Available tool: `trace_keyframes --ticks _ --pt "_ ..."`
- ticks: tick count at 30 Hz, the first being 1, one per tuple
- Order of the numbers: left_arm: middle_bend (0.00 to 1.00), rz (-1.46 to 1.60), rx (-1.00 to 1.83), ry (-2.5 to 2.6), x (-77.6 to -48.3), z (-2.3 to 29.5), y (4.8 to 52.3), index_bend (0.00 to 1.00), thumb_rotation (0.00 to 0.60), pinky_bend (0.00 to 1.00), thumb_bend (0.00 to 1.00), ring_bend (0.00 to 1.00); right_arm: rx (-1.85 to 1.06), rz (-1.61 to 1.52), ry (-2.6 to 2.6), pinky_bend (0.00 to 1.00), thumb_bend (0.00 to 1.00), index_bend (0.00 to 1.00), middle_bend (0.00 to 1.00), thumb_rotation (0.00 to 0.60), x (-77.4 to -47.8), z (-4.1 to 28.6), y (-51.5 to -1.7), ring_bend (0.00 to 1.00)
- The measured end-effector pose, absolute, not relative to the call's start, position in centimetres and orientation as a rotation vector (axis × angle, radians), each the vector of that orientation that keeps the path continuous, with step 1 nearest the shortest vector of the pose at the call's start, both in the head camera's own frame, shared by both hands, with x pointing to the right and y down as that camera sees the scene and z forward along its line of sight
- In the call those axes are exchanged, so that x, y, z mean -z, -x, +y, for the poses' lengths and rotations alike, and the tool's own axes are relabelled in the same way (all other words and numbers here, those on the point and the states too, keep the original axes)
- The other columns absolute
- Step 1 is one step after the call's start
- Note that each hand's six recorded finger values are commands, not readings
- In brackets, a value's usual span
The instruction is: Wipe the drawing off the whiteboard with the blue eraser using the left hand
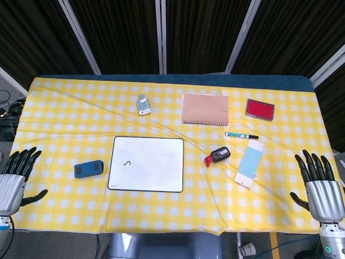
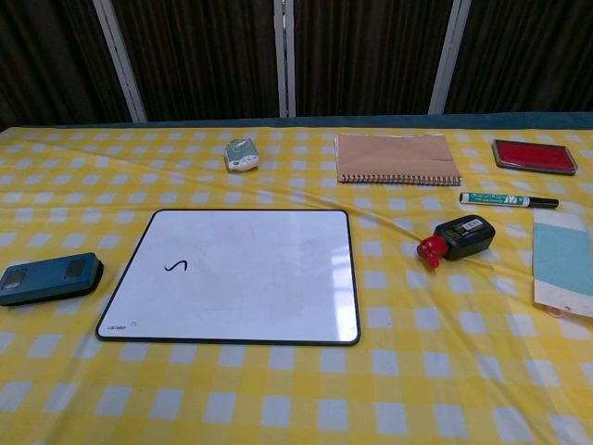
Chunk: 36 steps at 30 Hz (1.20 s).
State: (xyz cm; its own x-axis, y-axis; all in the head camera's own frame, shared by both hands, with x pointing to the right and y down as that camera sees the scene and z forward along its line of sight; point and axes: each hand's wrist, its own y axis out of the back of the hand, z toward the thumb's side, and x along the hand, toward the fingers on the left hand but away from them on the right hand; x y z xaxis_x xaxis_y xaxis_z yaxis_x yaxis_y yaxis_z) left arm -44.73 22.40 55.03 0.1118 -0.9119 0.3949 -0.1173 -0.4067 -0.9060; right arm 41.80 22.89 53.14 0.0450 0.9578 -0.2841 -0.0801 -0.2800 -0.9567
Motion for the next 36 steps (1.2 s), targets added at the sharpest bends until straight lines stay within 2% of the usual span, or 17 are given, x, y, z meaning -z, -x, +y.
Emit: trace_keyframes --ticks 9,14,17,20,26,36 --pt "0.00 1.000 1.391 1.694 -55.8 22.4 44.7 0.00 0.600 0.00 0.00 0.00 -1.400 -0.964 1.415 0.00 0.00 0.00 0.00 0.600 -53.2 22.9 -41.6 0.00" --pt "0.00 0.939 1.454 1.746 -58.7 21.6 44.0 0.00 0.600 0.01 0.03 0.00 -1.410 -0.966 1.421 0.00 0.00 0.00 0.00 0.600 -53.3 22.7 -41.7 0.00" --pt "0.00 0.888 1.508 1.786 -61.4 20.9 43.0 0.00 0.600 0.11 0.09 0.03 -1.425 -0.970 1.427 0.00 0.00 0.00 0.00 0.600 -53.6 22.5 -41.9 0.00" --pt "0.04 0.847 1.554 1.818 -63.8 20.0 41.8 0.05 0.600 0.21 0.13 0.12 -1.428 -0.967 1.431 0.00 0.00 0.00 0.00 0.600 -53.8 22.3 -41.9 0.00" --pt "0.10 0.770 1.603 1.812 -66.6 18.4 39.7 0.13 0.600 0.25 0.19 0.18 -1.445 -0.939 1.447 0.00 0.00 0.00 0.00 0.600 -54.5 22.5 -41.8 0.00" --pt "0.14 0.702 1.650 1.857 -69.3 17.6 37.6 0.18 0.600 0.32 0.19 0.22 -1.453 -0.933 1.451 0.00 0.00 0.00 0.00 0.600 -54.6 22.6 -41.9 0.00"
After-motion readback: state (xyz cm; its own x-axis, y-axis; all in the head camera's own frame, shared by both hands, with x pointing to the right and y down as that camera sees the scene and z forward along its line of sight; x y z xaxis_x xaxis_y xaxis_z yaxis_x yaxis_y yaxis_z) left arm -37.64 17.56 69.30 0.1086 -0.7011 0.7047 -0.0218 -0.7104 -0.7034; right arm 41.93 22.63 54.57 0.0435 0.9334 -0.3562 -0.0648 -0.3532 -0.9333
